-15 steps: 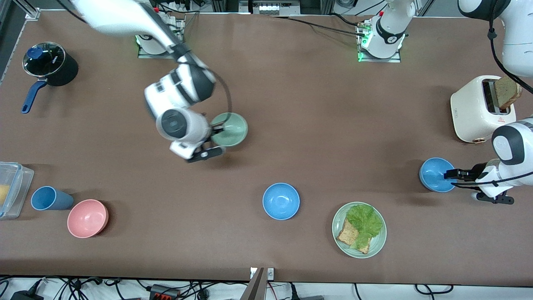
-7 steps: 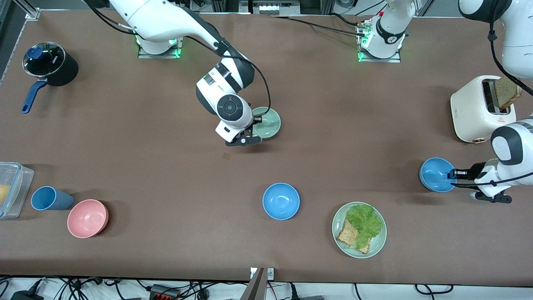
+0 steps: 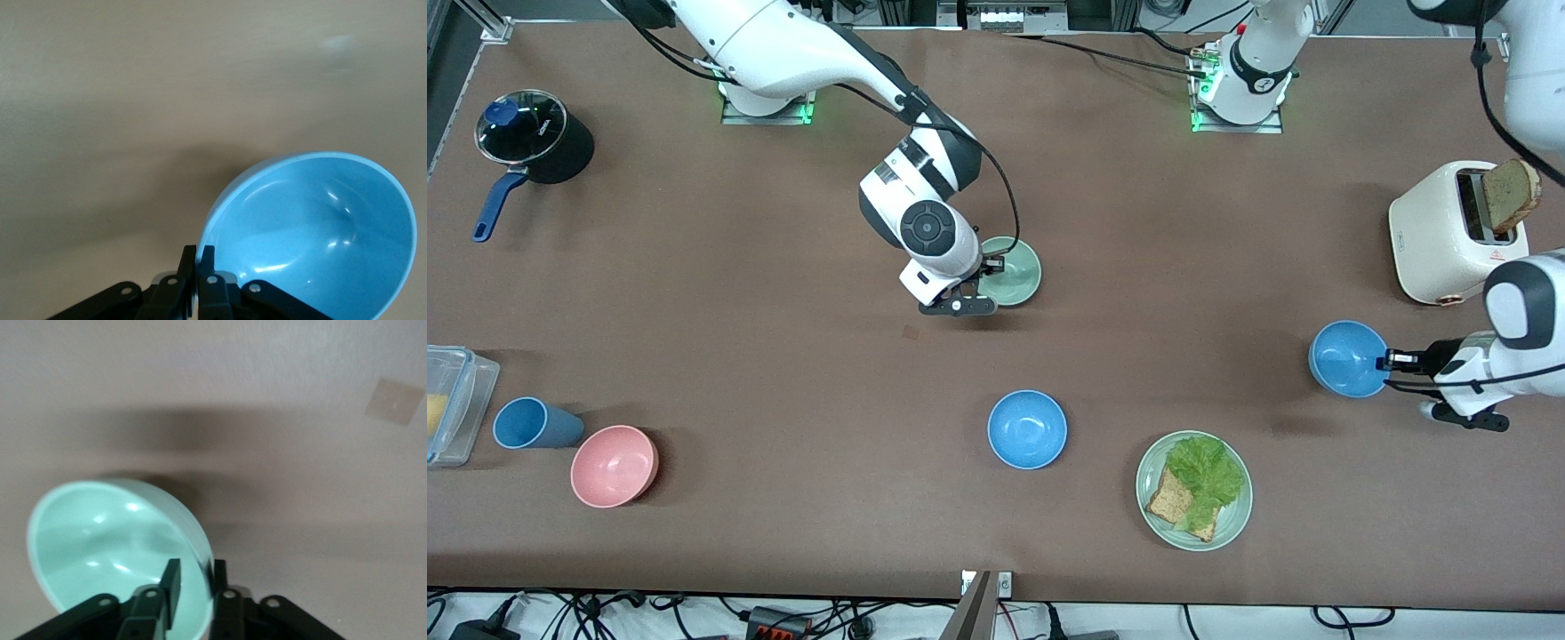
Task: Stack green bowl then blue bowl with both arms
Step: 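Release the green bowl with the right gripper while the left lifts the blue bowl, then carry the blue bowl over the green bowl while the right gripper returns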
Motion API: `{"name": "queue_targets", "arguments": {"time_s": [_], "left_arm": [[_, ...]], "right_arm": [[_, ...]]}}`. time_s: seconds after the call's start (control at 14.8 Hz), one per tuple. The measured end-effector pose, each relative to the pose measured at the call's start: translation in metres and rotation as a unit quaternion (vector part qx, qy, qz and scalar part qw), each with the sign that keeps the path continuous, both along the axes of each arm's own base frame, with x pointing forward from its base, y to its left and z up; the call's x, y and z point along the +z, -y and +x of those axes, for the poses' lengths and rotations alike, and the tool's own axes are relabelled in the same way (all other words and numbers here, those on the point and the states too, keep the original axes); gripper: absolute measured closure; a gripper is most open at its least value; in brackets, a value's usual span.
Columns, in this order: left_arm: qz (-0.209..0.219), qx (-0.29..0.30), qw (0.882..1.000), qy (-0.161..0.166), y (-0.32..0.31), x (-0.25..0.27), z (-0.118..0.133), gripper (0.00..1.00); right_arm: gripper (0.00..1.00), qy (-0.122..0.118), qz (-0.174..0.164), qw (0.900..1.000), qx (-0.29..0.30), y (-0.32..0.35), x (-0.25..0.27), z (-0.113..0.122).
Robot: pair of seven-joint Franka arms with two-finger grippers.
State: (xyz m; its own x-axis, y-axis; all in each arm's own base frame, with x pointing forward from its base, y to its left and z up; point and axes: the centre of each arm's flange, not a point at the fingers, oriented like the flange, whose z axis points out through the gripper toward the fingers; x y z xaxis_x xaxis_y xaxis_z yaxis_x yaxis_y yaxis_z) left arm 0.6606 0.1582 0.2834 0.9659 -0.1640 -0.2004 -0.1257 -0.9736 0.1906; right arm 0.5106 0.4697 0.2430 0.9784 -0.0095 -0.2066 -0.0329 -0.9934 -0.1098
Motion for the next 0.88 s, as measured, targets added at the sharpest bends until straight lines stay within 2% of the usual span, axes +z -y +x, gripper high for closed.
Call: {"name": "queue_targets", "arguments": {"time_s": [0.07,0.27,0.41,0.47,0.61,0.75,0.88], "left_arm": [[-0.006,0.003,1.0,-0.006,0.016,0.026,-0.001,0.96],[-0.012,0.027,0.999,-0.033,0.085,0.096,-0.01,0.96],[-0.024,0.059,0.996,-0.057,0.141,0.131,-0.02,0.96],[-0.03,0.083,0.993,-0.072,0.167,0.145,-0.026,0.96],[-0.027,0.131,0.986,-0.098,0.224,0.164,-0.037,0.96],[-0.015,0.184,0.977,-0.111,0.294,0.178,-0.049,0.96],[-0.01,0.237,0.966,-0.105,0.371,0.181,-0.067,0.96]], "right_arm": [[0.56,0.005,0.002,1.0,-0.004,0.0,0.014,0.008],[0.28,0.019,-0.005,0.999,-0.025,0.022,0.081,0.045],[0.07,0.036,-0.015,0.998,-0.056,0.065,0.132,0.078],[0.0,0.048,-0.015,0.996,-0.073,0.091,0.154,0.094],[0.0,0.072,-0.008,0.992,-0.105,0.15,0.192,0.125],[0.0,0.09,-0.005,0.988,-0.123,0.208,0.217,0.146],[0.0,0.085,-0.015,0.988,-0.126,0.26,0.233,0.155]]}}
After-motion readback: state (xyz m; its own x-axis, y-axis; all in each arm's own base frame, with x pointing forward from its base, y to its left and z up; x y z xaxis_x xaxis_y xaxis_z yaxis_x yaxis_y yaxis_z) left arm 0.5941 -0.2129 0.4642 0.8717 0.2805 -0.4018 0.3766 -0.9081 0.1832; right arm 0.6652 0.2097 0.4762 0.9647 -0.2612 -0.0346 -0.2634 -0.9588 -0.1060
